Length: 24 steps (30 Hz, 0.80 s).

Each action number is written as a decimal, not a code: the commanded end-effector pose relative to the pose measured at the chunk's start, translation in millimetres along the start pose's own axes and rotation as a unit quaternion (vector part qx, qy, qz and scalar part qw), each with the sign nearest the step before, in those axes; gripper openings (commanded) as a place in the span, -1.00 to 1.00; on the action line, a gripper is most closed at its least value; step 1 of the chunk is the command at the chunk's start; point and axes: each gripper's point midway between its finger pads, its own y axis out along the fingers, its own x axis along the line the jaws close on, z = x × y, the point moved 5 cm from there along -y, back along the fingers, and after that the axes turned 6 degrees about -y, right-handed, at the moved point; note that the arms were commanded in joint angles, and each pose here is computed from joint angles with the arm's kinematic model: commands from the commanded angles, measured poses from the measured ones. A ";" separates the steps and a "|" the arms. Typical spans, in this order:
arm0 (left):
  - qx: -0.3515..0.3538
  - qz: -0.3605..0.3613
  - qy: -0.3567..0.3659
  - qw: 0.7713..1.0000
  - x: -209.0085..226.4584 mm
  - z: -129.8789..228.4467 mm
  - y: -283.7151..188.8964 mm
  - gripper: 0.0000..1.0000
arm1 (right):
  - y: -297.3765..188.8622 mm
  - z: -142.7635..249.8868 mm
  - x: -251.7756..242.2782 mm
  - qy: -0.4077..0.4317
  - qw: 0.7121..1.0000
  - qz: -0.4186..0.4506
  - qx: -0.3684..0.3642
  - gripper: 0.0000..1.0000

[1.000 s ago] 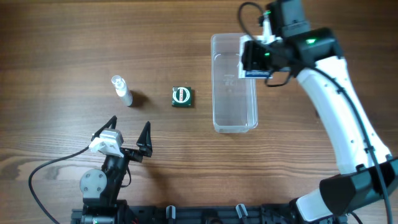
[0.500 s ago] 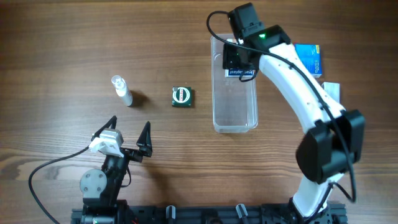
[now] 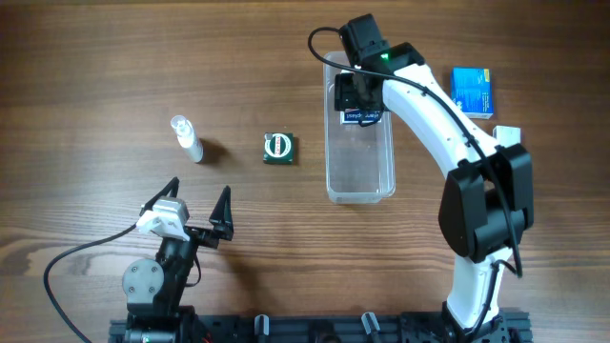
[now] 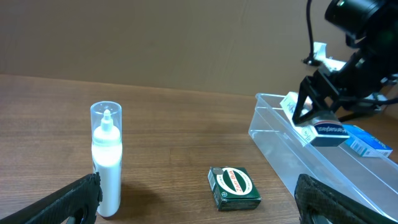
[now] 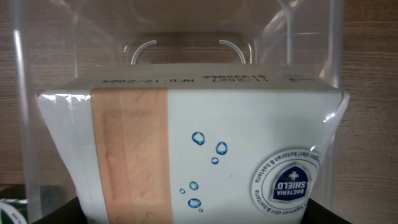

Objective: Pack container
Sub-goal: 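Carry the Hansaplast box left and release it into the clear container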

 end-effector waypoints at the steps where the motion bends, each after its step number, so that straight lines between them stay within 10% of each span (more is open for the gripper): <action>1: -0.003 -0.007 -0.005 1.000 2.9 0.5 -0.4 1.00 | 15.8 0.5 3.6 -0.002 1.000 -0.006 0.008 0.49; 24: -0.003 -0.007 -0.005 1.000 2.9 0.5 -0.4 1.00 | 13.8 -7.1 5.4 0.002 1.000 -0.011 -0.012 0.66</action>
